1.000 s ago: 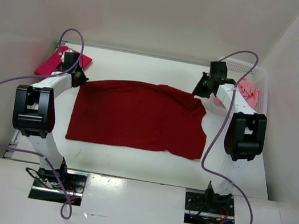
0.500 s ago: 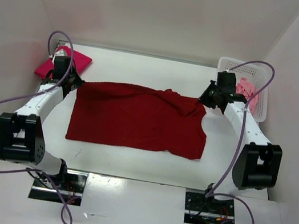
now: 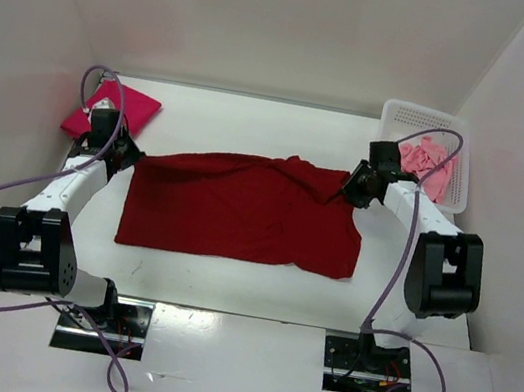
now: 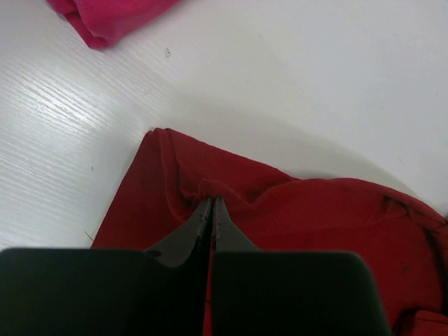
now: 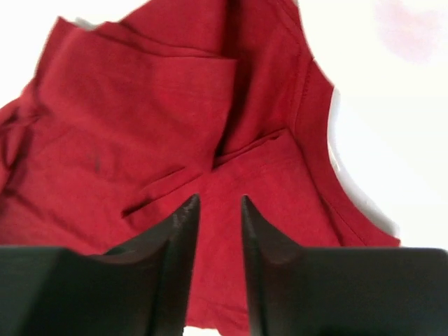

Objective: Fold and stack the t-shirts
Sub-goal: Fold the other side of the tshirt into a rectangle

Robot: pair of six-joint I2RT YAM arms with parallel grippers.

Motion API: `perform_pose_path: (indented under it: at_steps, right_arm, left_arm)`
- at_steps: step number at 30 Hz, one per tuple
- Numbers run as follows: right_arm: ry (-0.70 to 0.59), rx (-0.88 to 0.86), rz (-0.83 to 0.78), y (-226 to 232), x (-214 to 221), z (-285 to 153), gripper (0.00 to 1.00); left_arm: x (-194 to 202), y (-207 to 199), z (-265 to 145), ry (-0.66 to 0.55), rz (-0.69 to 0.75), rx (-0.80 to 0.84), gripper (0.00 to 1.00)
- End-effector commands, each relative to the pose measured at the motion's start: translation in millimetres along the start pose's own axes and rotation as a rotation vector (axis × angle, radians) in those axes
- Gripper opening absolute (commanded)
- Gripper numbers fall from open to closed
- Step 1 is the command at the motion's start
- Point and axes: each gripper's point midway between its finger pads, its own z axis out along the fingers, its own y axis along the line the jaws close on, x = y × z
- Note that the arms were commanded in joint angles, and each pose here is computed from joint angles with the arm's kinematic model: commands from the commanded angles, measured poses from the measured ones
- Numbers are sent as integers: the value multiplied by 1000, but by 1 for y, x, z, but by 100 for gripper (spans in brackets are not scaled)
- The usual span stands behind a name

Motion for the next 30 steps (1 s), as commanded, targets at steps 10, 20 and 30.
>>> perform_pose_path:
  at_steps: [10, 20, 30]
  right_arm:
    - [-81, -100, 45, 25, -36, 46, 44]
    - [-94, -59, 67, 28, -54, 69, 41]
    - [-195, -41, 111, 18, -51, 34, 41]
  left_arm:
    - [3, -6, 4, 3, -13, 47, 0]
    - [0, -8, 7, 3, -13, 47, 0]
    - [0, -8, 7, 3, -13, 47, 0]
